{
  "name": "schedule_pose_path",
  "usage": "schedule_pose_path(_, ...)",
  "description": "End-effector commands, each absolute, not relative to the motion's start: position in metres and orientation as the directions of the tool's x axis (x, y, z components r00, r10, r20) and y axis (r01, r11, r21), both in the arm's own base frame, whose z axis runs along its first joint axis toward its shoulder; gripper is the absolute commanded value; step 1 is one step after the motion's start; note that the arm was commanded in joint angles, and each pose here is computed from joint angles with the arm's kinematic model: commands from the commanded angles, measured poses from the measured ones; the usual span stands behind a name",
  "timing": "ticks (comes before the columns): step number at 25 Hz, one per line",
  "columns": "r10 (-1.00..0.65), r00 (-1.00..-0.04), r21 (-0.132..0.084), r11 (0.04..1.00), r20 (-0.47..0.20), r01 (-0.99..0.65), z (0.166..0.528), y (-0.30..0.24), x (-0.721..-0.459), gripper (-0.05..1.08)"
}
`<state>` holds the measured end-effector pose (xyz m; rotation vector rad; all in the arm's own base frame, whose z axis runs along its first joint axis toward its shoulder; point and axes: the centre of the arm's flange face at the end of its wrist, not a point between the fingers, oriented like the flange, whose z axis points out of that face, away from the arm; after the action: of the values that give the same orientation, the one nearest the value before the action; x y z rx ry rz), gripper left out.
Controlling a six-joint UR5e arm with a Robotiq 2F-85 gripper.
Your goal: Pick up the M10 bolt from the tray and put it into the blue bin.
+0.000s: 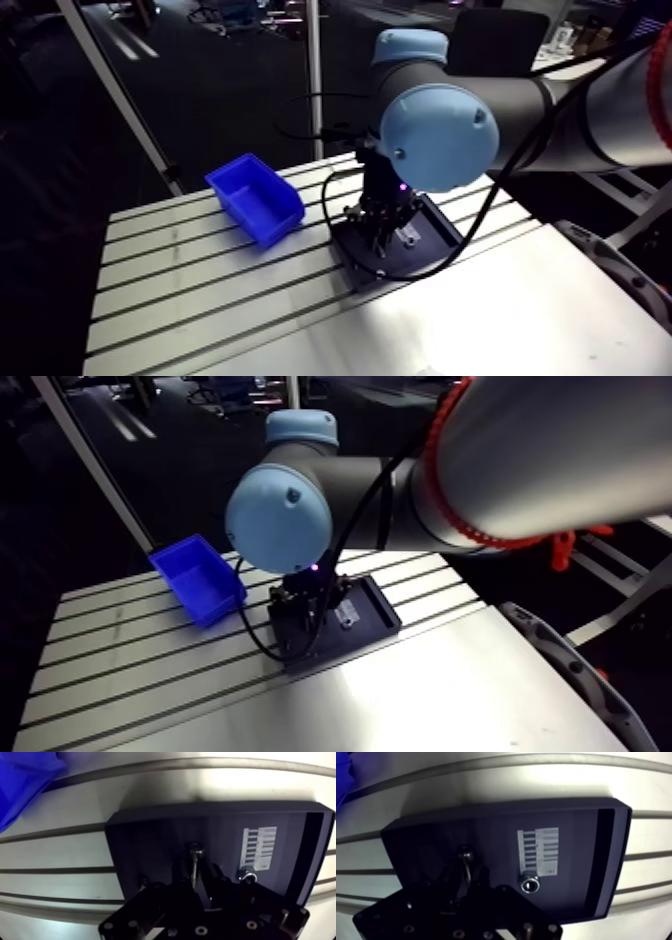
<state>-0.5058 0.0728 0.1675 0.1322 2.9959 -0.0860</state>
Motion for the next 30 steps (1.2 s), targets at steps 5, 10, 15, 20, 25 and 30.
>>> schedule_pose_path(5, 0.084, -0.986, -0.05, 0.995, -0.144, 0.092, 0.167, 0.073, -0.506, 0.79)
schedule_pose_path(10, 0.081, -0.986, -0.051, 0.995, -0.145, 0.089, 0.167, 0.072, -0.506, 0.82)
schedule_pose_path(15, 0.081, -0.987, -0.05, 0.995, -0.142, 0.089, 0.169, 0.073, -0.506, 0.88)
schedule_pose_path(20, 0.08, -0.987, -0.049, 0.995, -0.138, 0.087, 0.17, 0.074, -0.507, 0.93)
schedule_pose_path(25, 0.078, -0.988, -0.026, 0.996, -0.131, 0.083, 0.176, 0.077, -0.509, 1.0)
schedule_pose_path(30, 0.08, -0.988, 0.012, 0.997, -0.133, 0.079, 0.182, 0.08, -0.508, 1.05)
